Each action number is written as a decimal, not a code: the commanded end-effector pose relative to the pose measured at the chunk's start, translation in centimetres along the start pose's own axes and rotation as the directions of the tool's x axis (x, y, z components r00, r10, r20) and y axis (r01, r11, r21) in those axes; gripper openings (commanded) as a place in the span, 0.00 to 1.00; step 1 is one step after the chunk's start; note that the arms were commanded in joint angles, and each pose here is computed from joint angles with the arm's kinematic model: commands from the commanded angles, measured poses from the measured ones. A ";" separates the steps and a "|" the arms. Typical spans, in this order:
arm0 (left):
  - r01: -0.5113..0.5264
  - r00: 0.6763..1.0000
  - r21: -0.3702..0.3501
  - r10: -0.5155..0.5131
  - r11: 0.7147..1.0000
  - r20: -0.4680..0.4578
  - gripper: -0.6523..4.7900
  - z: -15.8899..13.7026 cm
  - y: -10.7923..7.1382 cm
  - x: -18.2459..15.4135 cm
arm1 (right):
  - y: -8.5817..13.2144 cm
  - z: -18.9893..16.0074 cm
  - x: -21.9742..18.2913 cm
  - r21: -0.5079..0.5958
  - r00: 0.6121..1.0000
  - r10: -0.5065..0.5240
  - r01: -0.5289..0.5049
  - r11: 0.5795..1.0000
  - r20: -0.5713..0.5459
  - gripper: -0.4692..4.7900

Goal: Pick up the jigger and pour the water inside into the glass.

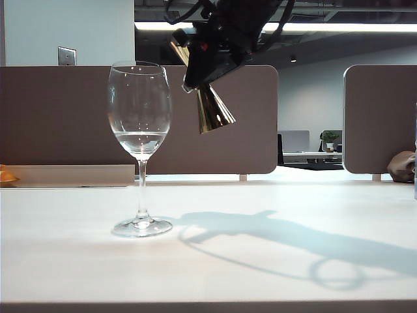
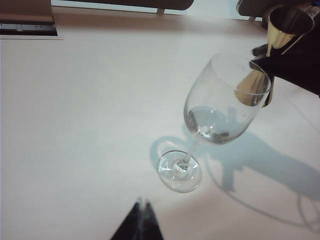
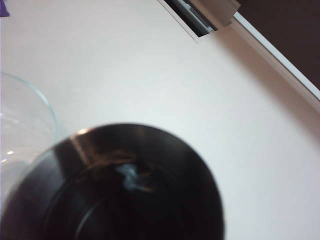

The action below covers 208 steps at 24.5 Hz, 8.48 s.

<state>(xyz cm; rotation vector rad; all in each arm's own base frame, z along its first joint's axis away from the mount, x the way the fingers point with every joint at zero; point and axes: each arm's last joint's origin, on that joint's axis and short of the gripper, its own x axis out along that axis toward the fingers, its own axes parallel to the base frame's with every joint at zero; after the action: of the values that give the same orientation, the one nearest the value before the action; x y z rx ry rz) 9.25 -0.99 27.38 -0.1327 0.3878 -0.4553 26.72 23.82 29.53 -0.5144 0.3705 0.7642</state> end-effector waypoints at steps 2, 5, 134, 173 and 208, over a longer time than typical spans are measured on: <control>0.004 1.000 0.004 -0.004 1.000 0.013 0.11 0.2 0.0 0.0 | 0.0 1.0 -0.3 -0.013 0.999 -0.008 0.008 1.000 0.035 0.09; 0.004 1.000 0.004 -0.004 1.000 0.013 0.11 0.2 0.0 0.0 | 0.1 1.2 -0.5 -0.035 0.999 -0.003 0.005 0.999 0.033 0.09; 0.004 1.000 0.004 -0.004 1.000 0.013 0.11 0.2 0.0 0.0 | 0.3 6.9 -0.5 -0.729 0.949 -0.245 0.309 0.611 0.197 0.09; 0.003 1.000 0.004 -0.003 1.000 0.013 0.11 0.2 0.0 0.0 | 1.0 -12.8 -7.9 0.424 0.922 -0.243 0.098 0.900 0.302 0.09; 0.003 1.000 0.004 -0.003 1.000 0.013 0.11 0.2 0.0 0.0 | 1.1 -17.4 -0.5 0.436 0.986 -0.108 0.042 0.899 0.129 0.28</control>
<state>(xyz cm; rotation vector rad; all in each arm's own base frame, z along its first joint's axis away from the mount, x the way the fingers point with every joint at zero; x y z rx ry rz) 9.25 -0.98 27.38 -0.1327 0.3874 -0.4549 23.03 14.18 15.03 -0.0581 0.3813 0.6107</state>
